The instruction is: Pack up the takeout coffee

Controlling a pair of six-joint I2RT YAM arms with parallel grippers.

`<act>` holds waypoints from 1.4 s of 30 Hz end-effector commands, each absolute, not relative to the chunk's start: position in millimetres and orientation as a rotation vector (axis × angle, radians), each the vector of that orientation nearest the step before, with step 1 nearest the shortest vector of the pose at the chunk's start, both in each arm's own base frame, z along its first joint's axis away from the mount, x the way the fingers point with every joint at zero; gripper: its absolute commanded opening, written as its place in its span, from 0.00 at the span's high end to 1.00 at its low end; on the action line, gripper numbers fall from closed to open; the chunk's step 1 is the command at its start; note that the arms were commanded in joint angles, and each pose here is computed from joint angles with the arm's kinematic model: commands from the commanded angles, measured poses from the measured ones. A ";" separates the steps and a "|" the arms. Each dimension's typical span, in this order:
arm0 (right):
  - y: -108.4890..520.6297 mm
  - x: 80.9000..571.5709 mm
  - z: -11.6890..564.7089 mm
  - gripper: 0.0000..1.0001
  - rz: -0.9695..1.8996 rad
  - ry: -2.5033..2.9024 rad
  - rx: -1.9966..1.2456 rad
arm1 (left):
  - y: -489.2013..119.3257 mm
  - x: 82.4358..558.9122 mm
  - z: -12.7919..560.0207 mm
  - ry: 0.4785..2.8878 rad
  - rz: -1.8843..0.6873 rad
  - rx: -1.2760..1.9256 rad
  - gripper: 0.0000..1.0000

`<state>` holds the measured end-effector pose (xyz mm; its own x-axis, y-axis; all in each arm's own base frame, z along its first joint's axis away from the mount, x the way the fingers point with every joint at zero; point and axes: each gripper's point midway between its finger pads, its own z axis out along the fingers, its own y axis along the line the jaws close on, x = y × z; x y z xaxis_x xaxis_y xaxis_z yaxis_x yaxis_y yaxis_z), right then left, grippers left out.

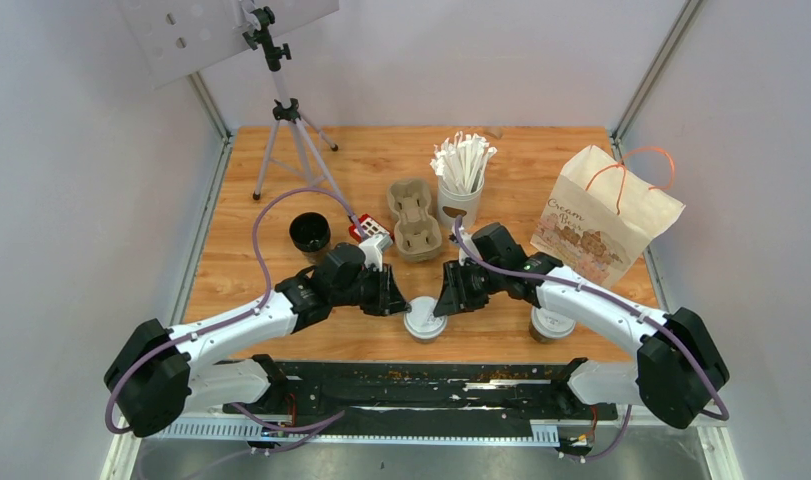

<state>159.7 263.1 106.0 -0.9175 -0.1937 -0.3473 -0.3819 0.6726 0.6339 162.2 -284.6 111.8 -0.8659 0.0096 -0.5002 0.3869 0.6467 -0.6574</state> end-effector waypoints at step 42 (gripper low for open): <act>306.6 159.1 136.9 0.05 0.359 2.446 -0.967 | -97.5 177.6 322.9 1.773 -0.435 0.122 0.00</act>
